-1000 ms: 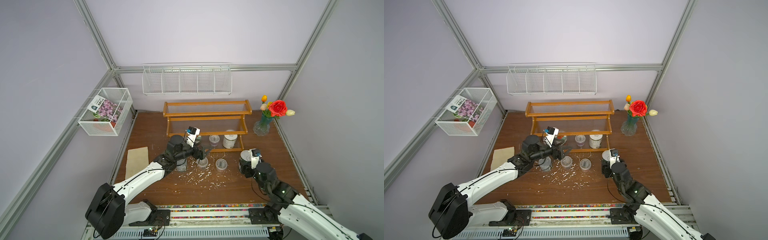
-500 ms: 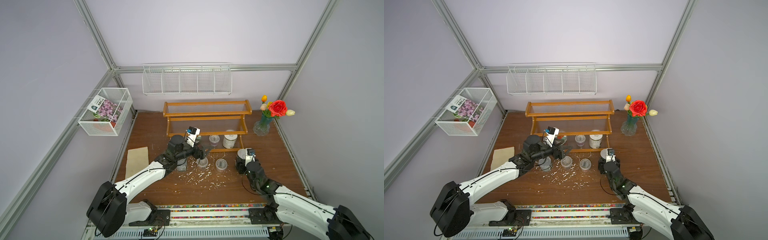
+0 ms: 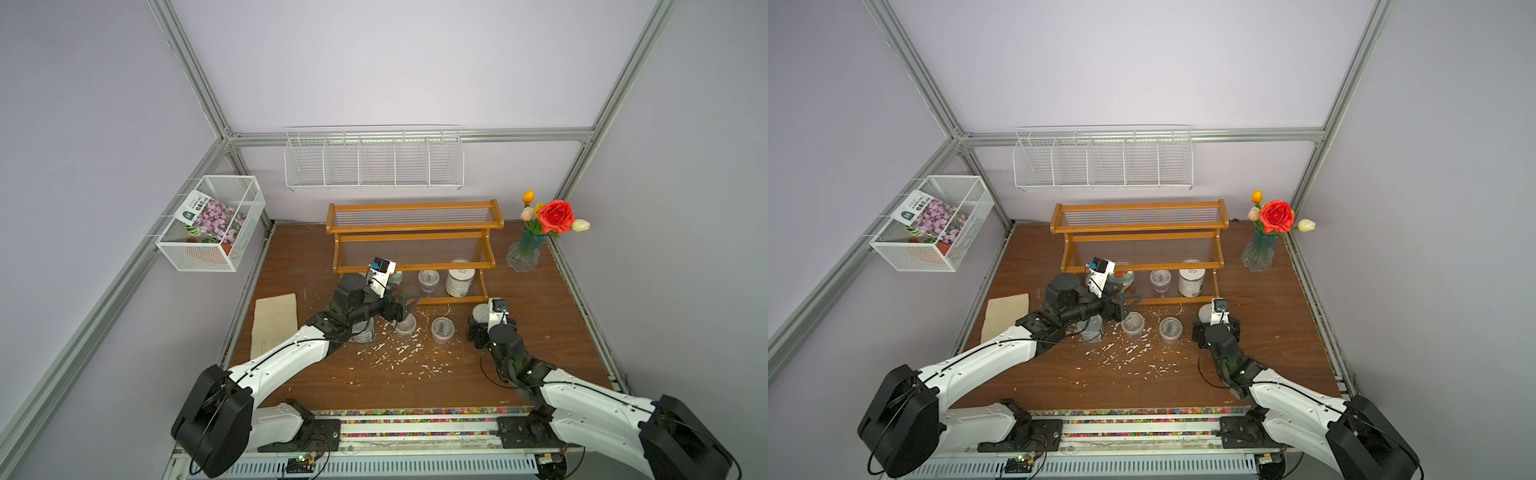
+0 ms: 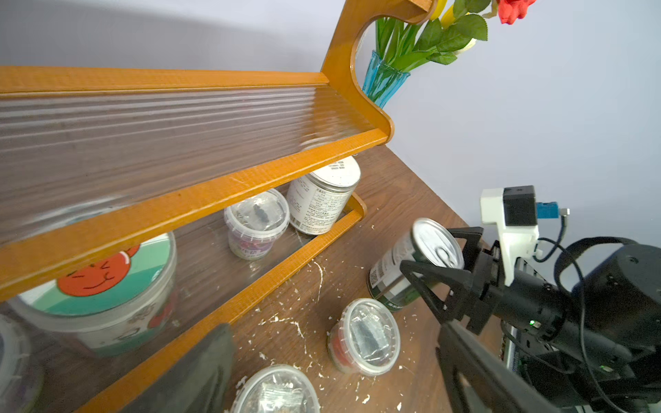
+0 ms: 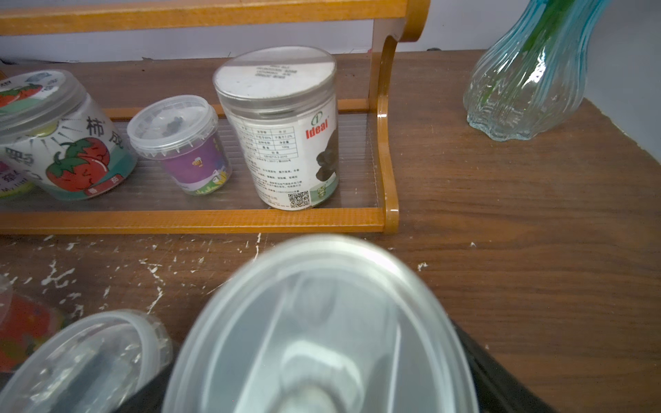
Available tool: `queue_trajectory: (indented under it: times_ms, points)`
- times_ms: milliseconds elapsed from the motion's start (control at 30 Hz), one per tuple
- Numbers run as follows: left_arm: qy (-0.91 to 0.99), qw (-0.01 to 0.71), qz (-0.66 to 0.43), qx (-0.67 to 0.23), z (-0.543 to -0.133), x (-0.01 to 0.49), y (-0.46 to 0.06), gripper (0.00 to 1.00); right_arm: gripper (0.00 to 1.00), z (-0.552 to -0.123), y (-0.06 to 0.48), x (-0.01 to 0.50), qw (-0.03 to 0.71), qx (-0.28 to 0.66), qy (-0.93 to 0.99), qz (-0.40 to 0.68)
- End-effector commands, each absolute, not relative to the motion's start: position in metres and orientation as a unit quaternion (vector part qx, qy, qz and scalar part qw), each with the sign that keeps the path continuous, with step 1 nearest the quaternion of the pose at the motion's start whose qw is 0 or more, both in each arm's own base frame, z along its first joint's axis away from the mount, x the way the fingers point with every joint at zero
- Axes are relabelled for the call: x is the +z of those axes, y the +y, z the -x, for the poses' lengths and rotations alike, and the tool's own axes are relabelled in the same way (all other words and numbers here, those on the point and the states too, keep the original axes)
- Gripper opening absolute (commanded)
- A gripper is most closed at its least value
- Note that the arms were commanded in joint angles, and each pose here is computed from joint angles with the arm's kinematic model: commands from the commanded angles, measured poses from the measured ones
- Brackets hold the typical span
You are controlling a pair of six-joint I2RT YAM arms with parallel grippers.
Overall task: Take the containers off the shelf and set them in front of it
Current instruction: 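Place the container at the center of the board, then pick up a container from the shelf.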
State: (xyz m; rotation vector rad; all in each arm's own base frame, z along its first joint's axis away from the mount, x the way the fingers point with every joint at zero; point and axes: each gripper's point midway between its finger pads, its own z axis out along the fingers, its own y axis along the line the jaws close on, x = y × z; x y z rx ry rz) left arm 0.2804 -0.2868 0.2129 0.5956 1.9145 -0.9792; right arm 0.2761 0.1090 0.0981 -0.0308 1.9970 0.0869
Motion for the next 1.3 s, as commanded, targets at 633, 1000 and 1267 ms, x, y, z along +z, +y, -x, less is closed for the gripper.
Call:
queue_trajectory:
  times_ms: [633, 1000, 1267]
  points:
    - [0.837, 0.493, -0.125, -0.200, -0.309, 0.154, -0.176, 0.92, 0.97, -0.278, 0.109, 0.227, 0.598, 0.039, 0.798, 0.062]
    - [0.832, 0.516, -0.109, -0.172, -0.358, 0.124, -0.174, 0.92, 0.97, -0.285, 0.105, 0.249, 0.608, 0.044, 0.790, 0.067]
    - [0.832, 0.521, -0.101, -0.160, -0.384, 0.112, -0.177, 0.92, 0.97, -0.285, 0.092, 0.250, 0.609, 0.031, 0.790, 0.061]
